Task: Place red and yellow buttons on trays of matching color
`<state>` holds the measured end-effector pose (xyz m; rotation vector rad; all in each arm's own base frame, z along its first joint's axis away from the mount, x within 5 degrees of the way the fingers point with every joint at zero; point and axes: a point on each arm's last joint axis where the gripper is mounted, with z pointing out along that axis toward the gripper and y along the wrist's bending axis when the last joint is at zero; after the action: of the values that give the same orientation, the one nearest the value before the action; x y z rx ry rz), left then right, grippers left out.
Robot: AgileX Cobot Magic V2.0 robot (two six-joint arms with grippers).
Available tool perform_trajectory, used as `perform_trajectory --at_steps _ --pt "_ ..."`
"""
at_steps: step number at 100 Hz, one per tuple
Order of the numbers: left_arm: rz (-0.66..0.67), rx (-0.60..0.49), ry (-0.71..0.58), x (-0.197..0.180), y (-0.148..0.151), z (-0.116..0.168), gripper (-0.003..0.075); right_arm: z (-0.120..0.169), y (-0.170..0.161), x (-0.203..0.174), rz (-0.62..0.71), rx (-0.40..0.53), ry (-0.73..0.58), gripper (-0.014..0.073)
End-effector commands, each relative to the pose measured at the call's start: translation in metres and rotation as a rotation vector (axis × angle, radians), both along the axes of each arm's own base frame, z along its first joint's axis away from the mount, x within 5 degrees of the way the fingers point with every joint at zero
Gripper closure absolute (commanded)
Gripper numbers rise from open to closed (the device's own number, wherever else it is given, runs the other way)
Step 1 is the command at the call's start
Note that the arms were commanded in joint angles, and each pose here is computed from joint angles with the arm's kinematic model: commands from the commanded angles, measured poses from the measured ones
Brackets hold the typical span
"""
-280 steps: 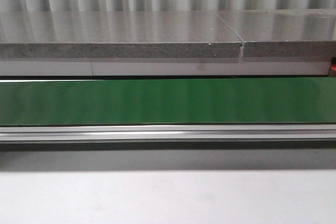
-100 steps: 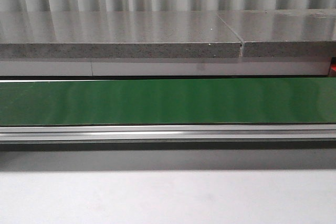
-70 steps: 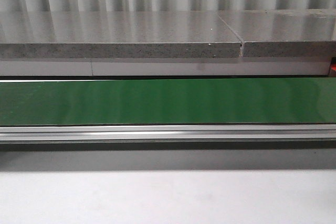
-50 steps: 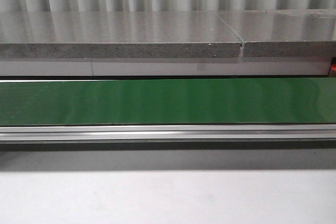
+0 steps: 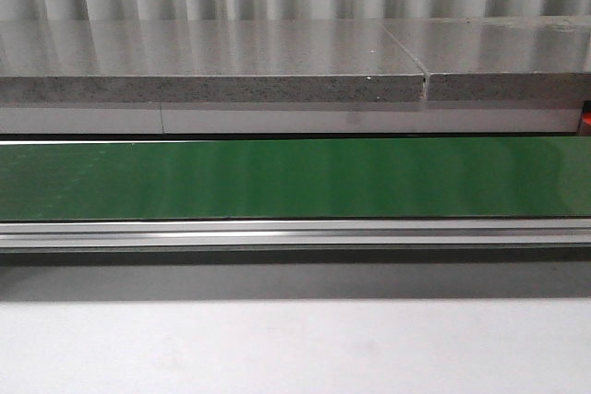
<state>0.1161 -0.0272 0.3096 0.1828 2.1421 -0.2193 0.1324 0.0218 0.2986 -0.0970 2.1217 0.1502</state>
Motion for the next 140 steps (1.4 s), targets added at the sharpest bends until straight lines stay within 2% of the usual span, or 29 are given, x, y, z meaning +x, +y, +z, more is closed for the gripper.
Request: perform_trajectory --at_steps 1,37,54,80,91,102,128,133,140 --pt "0.003 -0.033 -0.087 0.002 -0.001 0.013 0.074 0.014 -0.003 -0.012 0.0 0.003 -0.159 0.0662" --pt "0.003 -0.033 -0.087 0.002 -0.001 0.013 0.074 0.014 -0.01 -0.059 -0.001 0.027 -0.316 0.0662" --pt "0.008 -0.034 -0.11 0.005 -0.001 0.015 0.074 0.015 -0.01 -0.062 -0.001 0.029 -0.327 0.0662" --pt "0.01 -0.022 -0.08 0.019 -0.003 0.016 0.074 0.015 -0.01 -0.062 -0.001 0.029 -0.328 0.0662" --pt "0.047 -0.06 -0.002 0.033 -0.004 0.02 0.074 0.015 -0.01 -0.062 -0.001 0.029 -0.328 0.0662" --pt "0.083 -0.051 0.077 0.054 -0.001 0.025 0.074 0.015 -0.01 -0.062 -0.001 0.029 -0.328 0.0662" --pt "0.24 -0.055 0.211 0.101 0.029 0.023 0.0736 0.015 -0.01 -0.062 -0.001 0.029 -0.328 0.0662" --pt "0.275 -0.056 0.227 0.106 0.038 0.021 0.0717 0.015 -0.01 -0.062 -0.001 0.029 -0.328 0.0662" --pt "0.319 -0.058 0.247 0.111 0.049 0.018 0.0647 0.015 -0.01 -0.062 -0.001 0.029 -0.328 0.0662"
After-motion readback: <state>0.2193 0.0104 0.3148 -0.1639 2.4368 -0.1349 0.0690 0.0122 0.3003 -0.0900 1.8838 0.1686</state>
